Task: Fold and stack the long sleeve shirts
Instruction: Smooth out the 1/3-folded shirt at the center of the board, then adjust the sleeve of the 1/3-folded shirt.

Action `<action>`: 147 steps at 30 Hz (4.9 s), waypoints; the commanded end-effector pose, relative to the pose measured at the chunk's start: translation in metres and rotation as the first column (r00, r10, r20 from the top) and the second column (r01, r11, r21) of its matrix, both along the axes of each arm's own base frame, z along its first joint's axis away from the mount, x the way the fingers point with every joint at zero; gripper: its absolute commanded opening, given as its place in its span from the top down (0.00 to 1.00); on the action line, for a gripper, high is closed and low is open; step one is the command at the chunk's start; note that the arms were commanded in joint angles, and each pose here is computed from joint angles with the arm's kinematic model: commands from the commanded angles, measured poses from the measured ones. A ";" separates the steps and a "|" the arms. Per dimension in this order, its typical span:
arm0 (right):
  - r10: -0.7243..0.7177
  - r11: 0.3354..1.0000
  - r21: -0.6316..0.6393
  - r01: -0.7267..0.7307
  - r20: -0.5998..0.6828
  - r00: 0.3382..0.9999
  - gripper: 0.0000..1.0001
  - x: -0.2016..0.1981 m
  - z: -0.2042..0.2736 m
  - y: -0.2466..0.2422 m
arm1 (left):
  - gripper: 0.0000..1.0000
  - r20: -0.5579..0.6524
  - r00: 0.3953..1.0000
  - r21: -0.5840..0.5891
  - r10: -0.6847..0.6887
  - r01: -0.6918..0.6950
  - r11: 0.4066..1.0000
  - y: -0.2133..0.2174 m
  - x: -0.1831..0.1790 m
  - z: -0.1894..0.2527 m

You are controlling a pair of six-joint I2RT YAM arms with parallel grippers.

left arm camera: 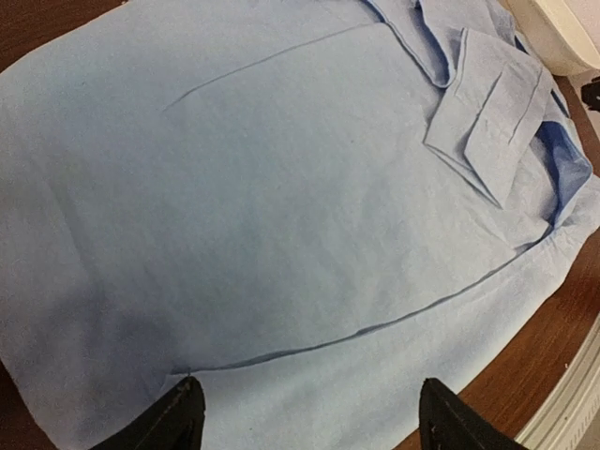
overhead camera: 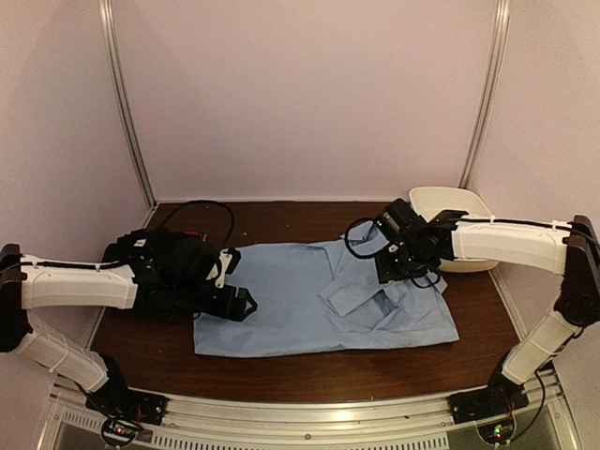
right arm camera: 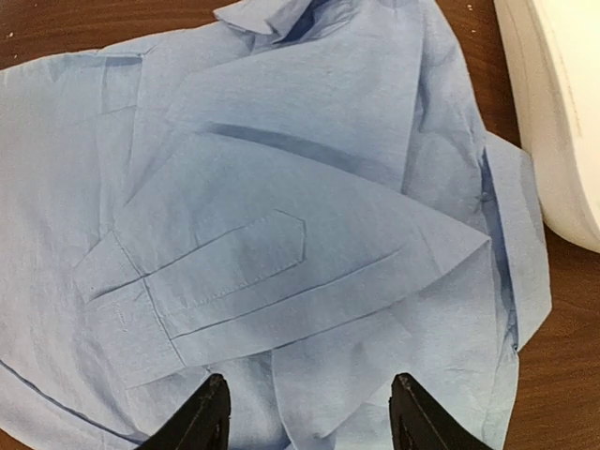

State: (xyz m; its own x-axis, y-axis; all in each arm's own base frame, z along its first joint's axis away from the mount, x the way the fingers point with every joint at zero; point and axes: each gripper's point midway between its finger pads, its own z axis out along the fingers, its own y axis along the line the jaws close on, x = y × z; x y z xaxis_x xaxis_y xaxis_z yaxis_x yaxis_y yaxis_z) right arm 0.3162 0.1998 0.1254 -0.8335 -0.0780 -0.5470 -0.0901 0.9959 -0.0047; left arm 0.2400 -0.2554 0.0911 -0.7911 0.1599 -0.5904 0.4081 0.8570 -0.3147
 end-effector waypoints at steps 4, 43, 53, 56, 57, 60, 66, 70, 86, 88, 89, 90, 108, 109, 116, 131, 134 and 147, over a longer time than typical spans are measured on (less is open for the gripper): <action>0.057 0.997 -0.049 -0.056 0.018 0.998 0.41 0.017 -0.012 0.023 | 0.20 0.065 0.982 -0.255 -0.179 0.190 0.948 -0.079 0.021 0.047; -0.052 0.999 -0.015 0.053 0.015 0.999 0.42 -0.023 -0.034 -0.031 | 0.50 0.034 0.872 -0.245 -0.488 0.480 0.842 -0.212 0.091 -0.055; -0.045 0.999 -0.011 0.045 -0.011 0.999 0.43 -0.025 -0.045 -0.029 | 0.43 0.123 0.876 -0.211 -0.467 0.482 0.850 -0.214 0.104 -0.043; -0.047 0.999 -0.013 0.047 -0.015 0.999 0.43 -0.026 -0.047 -0.030 | 0.42 0.137 0.875 -0.208 -0.465 0.485 0.850 -0.217 0.108 -0.041; -0.047 0.999 -0.013 0.047 -0.015 0.999 0.43 -0.026 -0.047 -0.030 | 0.42 0.134 0.874 -0.205 -0.467 0.485 0.850 -0.217 0.109 -0.043; -0.045 0.999 -0.013 0.045 -0.018 0.999 0.43 -0.027 -0.048 -0.030 | 0.42 0.120 0.871 -0.197 -0.476 0.491 0.849 -0.219 0.109 -0.049; -0.048 0.999 -0.017 0.047 -0.025 0.999 0.43 -0.028 -0.052 -0.031 | 0.49 0.091 0.855 -0.218 -0.510 0.517 0.828 -0.222 0.102 -0.060; -0.042 0.999 -0.013 0.041 -0.031 0.999 0.43 -0.028 -0.055 -0.029 | 0.56 0.086 0.852 -0.222 -0.517 0.522 0.823 -0.222 0.100 -0.062; -0.061 0.998 -0.033 0.060 -0.022 0.998 0.43 -0.031 -0.052 -0.037 | 1.00 0.145 0.834 -0.246 -0.532 0.551 0.797 -0.228 0.101 -0.018; -0.070 0.997 -0.046 0.070 -0.006 0.998 0.43 -0.031 -0.045 -0.042 | 1.00 0.149 0.830 -0.249 -0.537 0.557 0.792 -0.227 0.098 -0.008; -0.076 0.996 -0.051 0.076 0.002 0.997 0.43 -0.031 -0.041 -0.045 | 1.00 0.153 0.828 -0.252 -0.539 0.560 0.789 -0.226 0.097 -0.001; -0.081 0.995 -0.054 0.081 0.010 0.997 0.43 -0.031 -0.037 -0.047 | 1.00 0.164 0.825 -0.257 -0.541 0.565 0.784 -0.226 0.096 0.008; -0.010 0.981 0.194 0.009 0.002 1.000 0.43 -0.039 -0.055 -0.012 | 1.00 0.143 0.827 -0.451 -0.544 0.544 0.708 -0.206 0.062 0.127; -0.006 0.976 0.217 0.006 0.000 1.000 0.43 -0.040 -0.057 -0.009 | 1.00 0.145 0.827 -0.455 -0.542 0.543 0.706 -0.207 0.062 0.130; -0.071 0.944 0.325 0.052 0.045 0.996 0.44 -0.041 -0.059 -0.009 | 1.00 0.206 0.813 -0.487 -0.544 0.567 0.664 -0.221 0.071 0.165; -0.185 0.872 0.475 0.114 0.104 0.977 0.41 -0.023 -0.055 -0.010 | 1.00 0.317 0.744 -0.608 -0.588 0.636 0.476 -0.270 0.085 0.232; -0.224 0.860 0.490 0.145 0.107 0.969 0.41 -0.019 -0.057 -0.012 | 1.00 0.333 0.733 -0.632 -0.593 0.640 0.436 -0.275 0.085 0.238; -0.194 0.833 0.543 0.103 0.114 0.974 0.41 -0.029 -0.046 -0.007 | 1.00 0.331 0.727 -0.646 -0.602 0.639 0.417 -0.293 0.093 0.225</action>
